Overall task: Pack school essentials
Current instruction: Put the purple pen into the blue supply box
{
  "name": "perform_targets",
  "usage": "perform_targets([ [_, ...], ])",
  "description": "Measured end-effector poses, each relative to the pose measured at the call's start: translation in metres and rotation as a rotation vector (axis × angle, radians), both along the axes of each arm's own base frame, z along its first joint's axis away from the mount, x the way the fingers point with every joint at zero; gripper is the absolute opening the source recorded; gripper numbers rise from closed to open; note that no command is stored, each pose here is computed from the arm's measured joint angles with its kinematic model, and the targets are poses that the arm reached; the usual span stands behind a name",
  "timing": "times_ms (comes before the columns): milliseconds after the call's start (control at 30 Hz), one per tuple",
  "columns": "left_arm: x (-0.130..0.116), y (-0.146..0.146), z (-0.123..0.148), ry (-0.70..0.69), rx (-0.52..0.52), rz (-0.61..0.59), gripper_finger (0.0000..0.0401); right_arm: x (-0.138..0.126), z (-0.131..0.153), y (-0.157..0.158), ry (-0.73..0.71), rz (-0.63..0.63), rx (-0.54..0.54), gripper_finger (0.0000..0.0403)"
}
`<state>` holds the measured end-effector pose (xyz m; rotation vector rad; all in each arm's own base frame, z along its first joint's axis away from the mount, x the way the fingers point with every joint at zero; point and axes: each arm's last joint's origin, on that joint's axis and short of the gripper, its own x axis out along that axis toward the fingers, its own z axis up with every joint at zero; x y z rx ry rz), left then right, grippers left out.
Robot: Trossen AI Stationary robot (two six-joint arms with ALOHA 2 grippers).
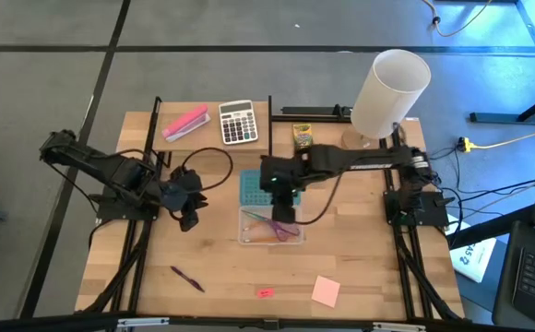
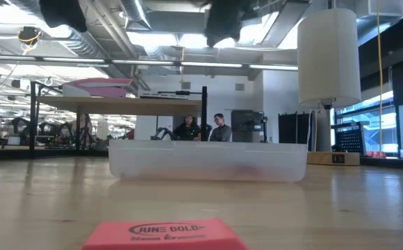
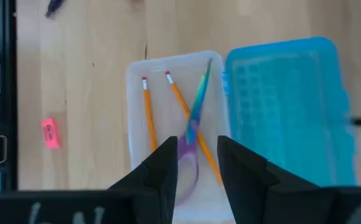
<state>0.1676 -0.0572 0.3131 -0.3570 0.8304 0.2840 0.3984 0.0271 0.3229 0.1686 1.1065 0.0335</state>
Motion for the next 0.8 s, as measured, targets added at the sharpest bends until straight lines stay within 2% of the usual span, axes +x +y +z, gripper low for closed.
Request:
perform_targets([
  [167, -0.004, -0.003, -0.002, 0.023, -0.027, 0.025, 0.0078, -0.032, 0.031, -0.006, -0.005, -0.064, -0.098, 0.0116],
  [300, -0.005, -0.005, -0.002, 0.022, -0.039, 0.036, 0.0078, -0.059, 0.047, -0.019, -0.041, -0.179, -0.128, 0.0116],
  [533, -0.005, -0.006, -0.002, 0.026, -0.085, 0.068, 0.0078, -0.101, 0.037, -0.038, -0.110, -0.402, -0.068, 0.0116],
  [667, -0.008, -0.013, -0.003, 0.066, -0.156, -0.015, 0.0078, -0.113, 0.025, -0.035, -0.169, -0.369, -0.024, 0.0116],
  [800, -0.011, -0.024, -0.005, 0.100, -0.178, -0.098, 0.0078, -0.117, 0.019, -0.028, -0.235, -0.289, 0.025, 0.0116],
])
